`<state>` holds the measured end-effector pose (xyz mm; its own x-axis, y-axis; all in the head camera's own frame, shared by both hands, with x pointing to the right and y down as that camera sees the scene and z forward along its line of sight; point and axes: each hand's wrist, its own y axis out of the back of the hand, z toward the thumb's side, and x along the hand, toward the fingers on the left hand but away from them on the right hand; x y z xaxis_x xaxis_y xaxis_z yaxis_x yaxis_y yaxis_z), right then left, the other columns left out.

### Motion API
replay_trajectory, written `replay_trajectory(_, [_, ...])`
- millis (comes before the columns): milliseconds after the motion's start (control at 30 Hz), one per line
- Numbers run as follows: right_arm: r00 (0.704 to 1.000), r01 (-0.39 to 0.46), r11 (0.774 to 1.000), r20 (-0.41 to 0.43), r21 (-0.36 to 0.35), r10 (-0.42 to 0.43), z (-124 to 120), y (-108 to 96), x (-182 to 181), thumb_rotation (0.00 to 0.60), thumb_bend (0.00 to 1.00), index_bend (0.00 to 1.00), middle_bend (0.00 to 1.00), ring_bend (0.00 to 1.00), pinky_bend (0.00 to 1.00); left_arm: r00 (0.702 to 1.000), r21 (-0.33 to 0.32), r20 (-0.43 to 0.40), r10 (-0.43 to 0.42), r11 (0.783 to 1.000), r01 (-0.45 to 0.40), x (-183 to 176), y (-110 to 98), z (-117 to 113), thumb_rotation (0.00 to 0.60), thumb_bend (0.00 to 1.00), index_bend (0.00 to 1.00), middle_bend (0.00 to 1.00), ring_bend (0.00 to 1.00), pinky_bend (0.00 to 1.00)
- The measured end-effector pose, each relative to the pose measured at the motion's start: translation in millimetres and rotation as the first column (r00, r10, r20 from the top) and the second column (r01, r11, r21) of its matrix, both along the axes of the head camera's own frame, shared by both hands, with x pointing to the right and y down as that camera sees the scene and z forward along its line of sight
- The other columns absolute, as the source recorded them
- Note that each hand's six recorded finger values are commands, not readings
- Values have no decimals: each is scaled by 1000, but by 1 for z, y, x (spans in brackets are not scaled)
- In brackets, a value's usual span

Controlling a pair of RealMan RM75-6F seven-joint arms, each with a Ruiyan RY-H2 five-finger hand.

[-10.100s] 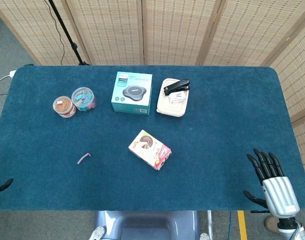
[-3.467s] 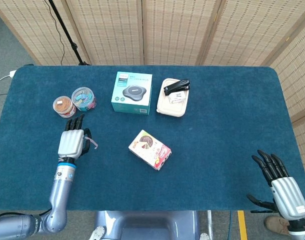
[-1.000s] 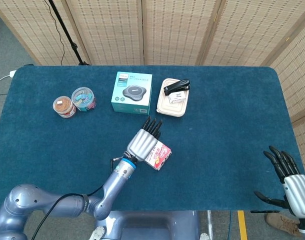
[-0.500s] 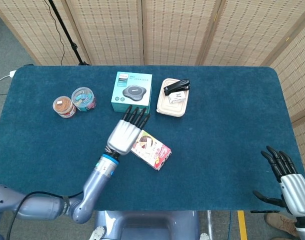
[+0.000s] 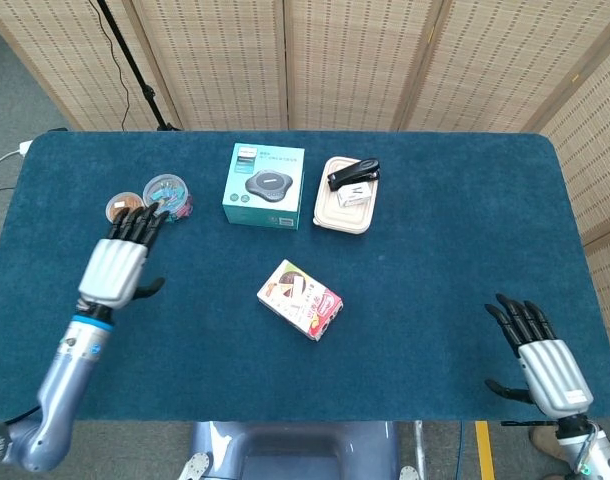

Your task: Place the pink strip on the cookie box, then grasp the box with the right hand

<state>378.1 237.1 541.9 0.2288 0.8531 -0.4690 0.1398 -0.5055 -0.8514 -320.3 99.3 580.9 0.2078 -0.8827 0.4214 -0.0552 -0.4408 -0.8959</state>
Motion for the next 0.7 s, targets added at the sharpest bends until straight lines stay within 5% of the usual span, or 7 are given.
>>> replay_trajectory(233, [988, 154, 986, 24, -69, -153, 19, -8, -50, 600, 0, 49, 0, 0, 0, 984, -76, 4, -176, 981, 176, -86, 36, -18, 600, 100, 0, 0, 0, 0])
replay_trajectory(467, [954, 301, 946, 49, -122, -297, 30, -25, -110, 600, 0, 51, 0, 0, 0, 951, -138, -50, -305, 945, 295, -126, 68, -32, 600, 100, 0, 0, 0, 0])
replay_trajectory(700, [933, 360, 920, 78, -156, -352, 39, -45, -161, 600, 0, 46, 0, 0, 0, 920, -154, -29, -391, 911, 382, -150, 81, -49, 600, 100, 0, 0, 0, 0])
